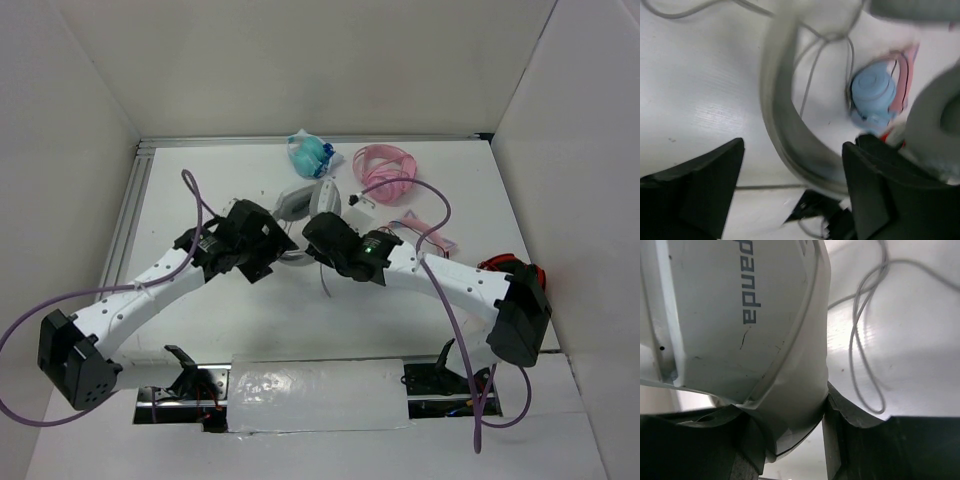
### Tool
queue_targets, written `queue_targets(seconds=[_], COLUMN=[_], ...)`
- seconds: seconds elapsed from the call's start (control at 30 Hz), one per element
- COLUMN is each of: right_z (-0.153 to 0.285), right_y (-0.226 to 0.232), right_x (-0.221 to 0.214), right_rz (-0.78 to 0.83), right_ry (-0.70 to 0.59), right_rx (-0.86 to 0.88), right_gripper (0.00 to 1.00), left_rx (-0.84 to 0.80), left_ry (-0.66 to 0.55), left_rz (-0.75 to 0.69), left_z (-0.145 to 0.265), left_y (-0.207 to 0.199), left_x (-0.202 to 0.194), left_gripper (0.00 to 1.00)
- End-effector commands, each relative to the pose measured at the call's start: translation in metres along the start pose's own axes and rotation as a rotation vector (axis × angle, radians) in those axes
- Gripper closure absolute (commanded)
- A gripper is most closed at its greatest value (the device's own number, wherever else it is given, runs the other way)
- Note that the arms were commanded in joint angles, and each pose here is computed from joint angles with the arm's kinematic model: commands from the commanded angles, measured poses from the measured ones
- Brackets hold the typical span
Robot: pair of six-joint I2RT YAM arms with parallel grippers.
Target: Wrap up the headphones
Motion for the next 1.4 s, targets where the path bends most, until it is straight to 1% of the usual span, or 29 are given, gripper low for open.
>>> queue_targets(seconds=[0.0, 0.07, 0.13, 0.17, 0.2, 0.27, 0.3, 0.33, 0.37, 0.43, 0.47, 0.5, 0.53, 0.6, 0.63, 0.77, 0.87, 0.9, 0.93, 0.97, 1.0, 1.03, 1.07, 1.13, 1.17, 1.2, 1.27, 1.3, 1.37], right_z=[0.018, 0.025, 0.030, 0.032, 0.034, 0.044, 0.050, 0.057, 0.067, 0.077, 0.083, 0.087, 0.090, 0.093, 0.096, 0.100, 0.100, 0.100, 0.099, 0.097, 0.096, 0.093, 0.092, 0.088, 0.084, 0.083, 0.077, 0.077, 0.073], right_y=[0.020, 0.022, 0.018, 0.016, 0.015, 0.021, 0.025, 0.036, 0.037, 0.044, 0.046, 0.048, 0.049, 0.053, 0.055, 0.059, 0.062, 0.061, 0.062, 0.063, 0.061, 0.060, 0.062, 0.060, 0.058, 0.057, 0.053, 0.055, 0.054], right_x=[0.040, 0.048, 0.058, 0.058, 0.058, 0.061, 0.052, 0.053, 0.055, 0.048, 0.050, 0.050, 0.045, 0.040, 0.034, 0.031, 0.037, 0.038, 0.040, 0.042, 0.042, 0.043, 0.046, 0.051, 0.058, 0.060, 0.068, 0.068, 0.069], right_rz=[0.153, 0.237, 0.324, 0.348, 0.419, 0.441, 0.468, 0.506, 0.525, 0.553, 0.593, 0.595, 0.615, 0.642, 0.660, 0.688, 0.673, 0.670, 0.670, 0.665, 0.661, 0.657, 0.654, 0.639, 0.624, 0.602, 0.568, 0.522, 0.465], right_ry=[-0.116, -0.108, -0.108, -0.083, -0.072, -0.066, -0.008, -0.010, 0.002, 0.049, 0.051, 0.052, 0.085, 0.108, 0.140, 0.146, 0.123, 0.126, 0.125, 0.113, 0.117, 0.113, 0.095, 0.072, 0.038, 0.032, -0.006, -0.009, -0.019], right_rx=[0.063, 0.093, 0.094, 0.109, 0.131, 0.229, 0.299, 0.380, 0.438, 0.517, 0.543, 0.554, 0.574, 0.591, 0.617, 0.634, 0.624, 0.611, 0.605, 0.591, 0.577, 0.552, 0.542, 0.505, 0.466, 0.443, 0.385, 0.374, 0.337], right_gripper=[1.00, 1.00, 1.00, 1.00, 1.00, 1.00, 1.00, 1.00, 1.00, 1.00, 1.00, 1.00, 1.00, 1.00, 1.00, 1.00, 1.00, 1.00, 1.00, 1.00, 1.00, 0.96, 0.96, 0.72, 0.47, 0.26, 0.01, 0.00, 0.00], left_rx=[-0.224, -0.256, -0.226, -0.222, -0.221, -0.226, -0.231, -0.231, -0.233, -0.246, -0.254, -0.268, -0.288, -0.327, -0.343, -0.335, -0.317, -0.307, -0.281, -0.274, -0.272, -0.273, -0.271, -0.269, -0.241, -0.223, -0.175, -0.172, -0.131], left_ry=[-0.007, -0.045, -0.062, -0.085, -0.123, -0.165, -0.167, -0.168, -0.159, -0.140, -0.138, -0.135, -0.116, -0.125, -0.128, -0.147, -0.132, -0.122, -0.136, -0.139, -0.138, -0.146, -0.155, -0.164, -0.187, -0.191, -0.221, -0.235, -0.260], left_rz=[-0.272, -0.370, -0.399, -0.420, -0.460, -0.521, -0.542, -0.556, -0.570, -0.590, -0.610, -0.621, -0.623, -0.631, -0.636, -0.652, -0.656, -0.654, -0.644, -0.625, -0.614, -0.601, -0.591, -0.541, -0.507, -0.463, -0.354, -0.269, -0.191], left_z=[0.027, 0.037, 0.043, 0.046, 0.052, 0.054, 0.053, 0.051, 0.046, 0.042, 0.037, 0.036, 0.035, 0.033, 0.032, 0.020, 0.014, 0.013, 0.011, 0.010, 0.010, 0.011, 0.011, 0.014, 0.014, 0.016, 0.022, 0.027, 0.028], left_y=[-0.029, -0.030, -0.021, -0.018, -0.014, -0.008, -0.005, -0.002, 0.003, 0.005, 0.006, 0.004, 0.002, -0.007, -0.011, -0.018, -0.020, -0.019, -0.018, -0.018, -0.018, -0.019, -0.018, -0.016, -0.012, -0.009, 0.001, 0.003, 0.013], left_x=[-0.004, 0.001, 0.004, 0.008, 0.014, 0.019, 0.019, 0.021, 0.019, 0.017, 0.015, 0.015, 0.012, 0.013, 0.013, 0.019, 0.021, 0.020, 0.024, 0.025, 0.025, 0.027, 0.028, 0.028, 0.033, 0.034, 0.039, 0.041, 0.045], left_gripper=[0.01, 0.01, 0.01, 0.01, 0.01, 0.01, 0.01, 0.01, 0.01, 0.01, 0.01, 0.01, 0.01, 0.00, 0.01, 0.02, 0.47, 0.76, 0.89, 0.97, 1.00, 1.00, 1.00, 1.00, 1.00, 1.00, 1.00, 1.00, 1.00])
Point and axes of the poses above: each gripper's point midway between its finger pads, its own z axis back along the fingers, its own y axis along the line the jaws close on, x = y × z, the point moved 1 cm from there along z, back along the fingers, and after that the axes turned 11 degrees about -z, right-handed, at the moved point
